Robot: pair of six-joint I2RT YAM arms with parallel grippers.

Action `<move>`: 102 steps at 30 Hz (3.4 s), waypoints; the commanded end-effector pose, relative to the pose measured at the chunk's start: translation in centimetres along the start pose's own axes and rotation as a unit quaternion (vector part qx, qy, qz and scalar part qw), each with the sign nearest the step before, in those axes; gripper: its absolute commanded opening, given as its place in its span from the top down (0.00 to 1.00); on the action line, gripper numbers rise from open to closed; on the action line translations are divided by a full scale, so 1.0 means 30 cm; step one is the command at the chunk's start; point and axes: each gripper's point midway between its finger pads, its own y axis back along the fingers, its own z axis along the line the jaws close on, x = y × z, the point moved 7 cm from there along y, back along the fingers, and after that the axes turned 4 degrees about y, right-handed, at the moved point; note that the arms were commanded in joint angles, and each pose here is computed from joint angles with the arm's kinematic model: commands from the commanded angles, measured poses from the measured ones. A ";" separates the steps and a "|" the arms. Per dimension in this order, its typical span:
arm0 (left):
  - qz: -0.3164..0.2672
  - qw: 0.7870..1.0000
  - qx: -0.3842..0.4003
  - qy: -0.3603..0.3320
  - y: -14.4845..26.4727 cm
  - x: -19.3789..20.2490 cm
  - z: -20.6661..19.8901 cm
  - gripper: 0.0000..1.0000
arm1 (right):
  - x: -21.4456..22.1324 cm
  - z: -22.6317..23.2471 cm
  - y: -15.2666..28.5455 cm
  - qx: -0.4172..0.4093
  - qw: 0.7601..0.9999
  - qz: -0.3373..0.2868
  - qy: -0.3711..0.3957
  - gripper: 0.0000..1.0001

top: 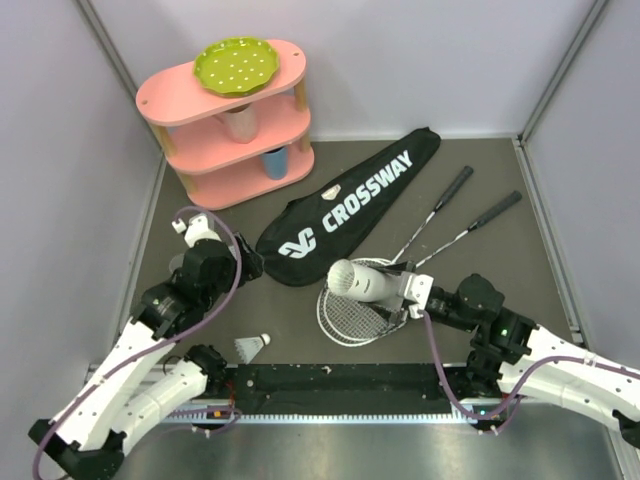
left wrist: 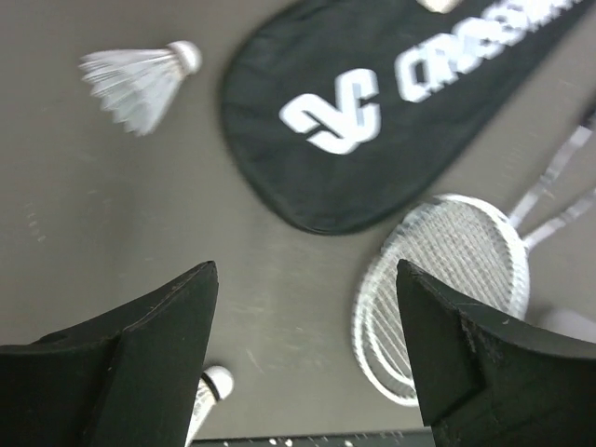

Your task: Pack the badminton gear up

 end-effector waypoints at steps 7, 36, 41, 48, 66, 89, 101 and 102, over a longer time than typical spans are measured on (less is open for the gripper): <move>-0.067 0.985 -0.048 0.149 -0.283 -0.103 0.188 0.21 | -0.066 -0.004 0.025 0.011 0.998 -0.056 -0.019 0.81; -0.053 0.962 -0.088 0.253 -0.568 -0.074 0.388 0.48 | -0.079 -0.012 0.044 0.018 0.998 -0.061 -0.017 0.82; -0.033 0.965 -0.096 0.240 -0.606 -0.083 0.395 0.71 | -0.082 -0.011 0.044 0.017 0.998 -0.060 -0.020 0.82; 0.011 0.981 -0.004 0.194 -0.504 -0.128 0.276 0.94 | -0.059 -0.006 0.031 0.015 0.999 -0.045 -0.025 0.82; 0.109 0.891 0.418 -0.143 0.202 -0.094 -0.222 1.00 | -0.031 -0.030 -0.021 0.021 1.000 0.004 -0.006 0.82; 0.213 0.815 0.503 -0.193 0.235 0.049 -0.453 1.00 | -0.101 -0.019 -0.027 -0.008 0.998 -0.034 -0.043 0.82; 0.176 0.770 0.575 -0.214 0.300 0.046 -0.488 0.34 | -0.079 -0.007 -0.027 -0.012 0.998 -0.029 -0.047 0.83; 0.175 0.767 0.580 -0.213 0.303 0.048 -0.491 0.29 | -0.080 -0.007 -0.027 -0.011 0.998 -0.030 -0.046 0.82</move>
